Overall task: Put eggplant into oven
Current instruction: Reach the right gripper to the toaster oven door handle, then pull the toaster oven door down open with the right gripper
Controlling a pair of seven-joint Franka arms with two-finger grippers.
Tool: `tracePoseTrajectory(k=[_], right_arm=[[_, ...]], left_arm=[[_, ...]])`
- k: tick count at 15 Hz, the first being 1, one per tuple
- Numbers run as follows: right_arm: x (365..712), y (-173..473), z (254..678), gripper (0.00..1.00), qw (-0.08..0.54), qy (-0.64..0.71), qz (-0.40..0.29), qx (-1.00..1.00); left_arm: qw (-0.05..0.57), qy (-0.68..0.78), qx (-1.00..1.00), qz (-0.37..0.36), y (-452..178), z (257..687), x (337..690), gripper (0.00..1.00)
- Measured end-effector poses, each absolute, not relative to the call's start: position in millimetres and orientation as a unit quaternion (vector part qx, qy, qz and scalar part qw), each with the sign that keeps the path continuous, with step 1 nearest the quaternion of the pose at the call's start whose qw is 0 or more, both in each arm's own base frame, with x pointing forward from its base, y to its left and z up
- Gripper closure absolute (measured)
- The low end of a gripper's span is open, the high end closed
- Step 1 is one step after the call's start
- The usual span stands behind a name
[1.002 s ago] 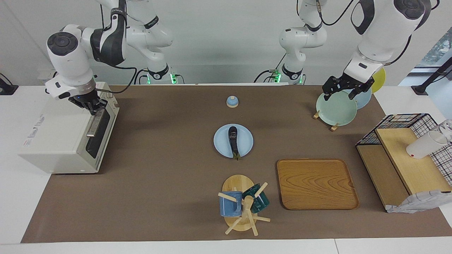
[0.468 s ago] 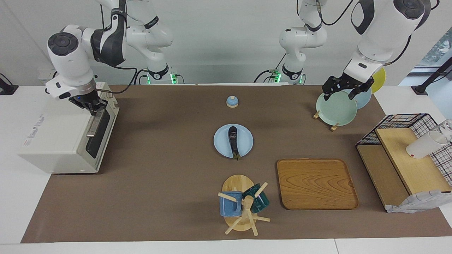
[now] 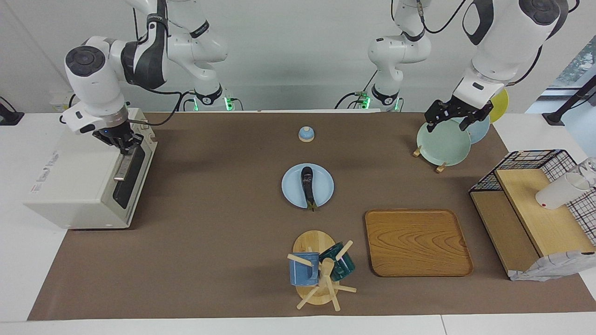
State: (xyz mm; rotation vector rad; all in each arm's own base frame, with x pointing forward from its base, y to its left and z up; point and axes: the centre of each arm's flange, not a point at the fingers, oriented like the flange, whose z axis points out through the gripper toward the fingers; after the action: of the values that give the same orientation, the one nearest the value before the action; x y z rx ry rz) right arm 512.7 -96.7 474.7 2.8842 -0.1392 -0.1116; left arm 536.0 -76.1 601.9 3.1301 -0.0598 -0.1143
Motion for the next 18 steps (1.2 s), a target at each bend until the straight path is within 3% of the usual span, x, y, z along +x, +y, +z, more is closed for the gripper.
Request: tracePoseTrajectory(k=[11,18], right_arm=[[511.4,-88.8,467.2,0.99,0.087,-0.059,-0.033,0.994],[512.8,-46.2,446.1,0.99,0.057,-0.036,-0.028,0.997]], left_arm=[[0.004,-0.018,0.999,-0.036,-74.6,602.4,535.9,0.0],[0.004,-0.018,0.999,-0.036,-74.6,602.4,535.9,0.0]])
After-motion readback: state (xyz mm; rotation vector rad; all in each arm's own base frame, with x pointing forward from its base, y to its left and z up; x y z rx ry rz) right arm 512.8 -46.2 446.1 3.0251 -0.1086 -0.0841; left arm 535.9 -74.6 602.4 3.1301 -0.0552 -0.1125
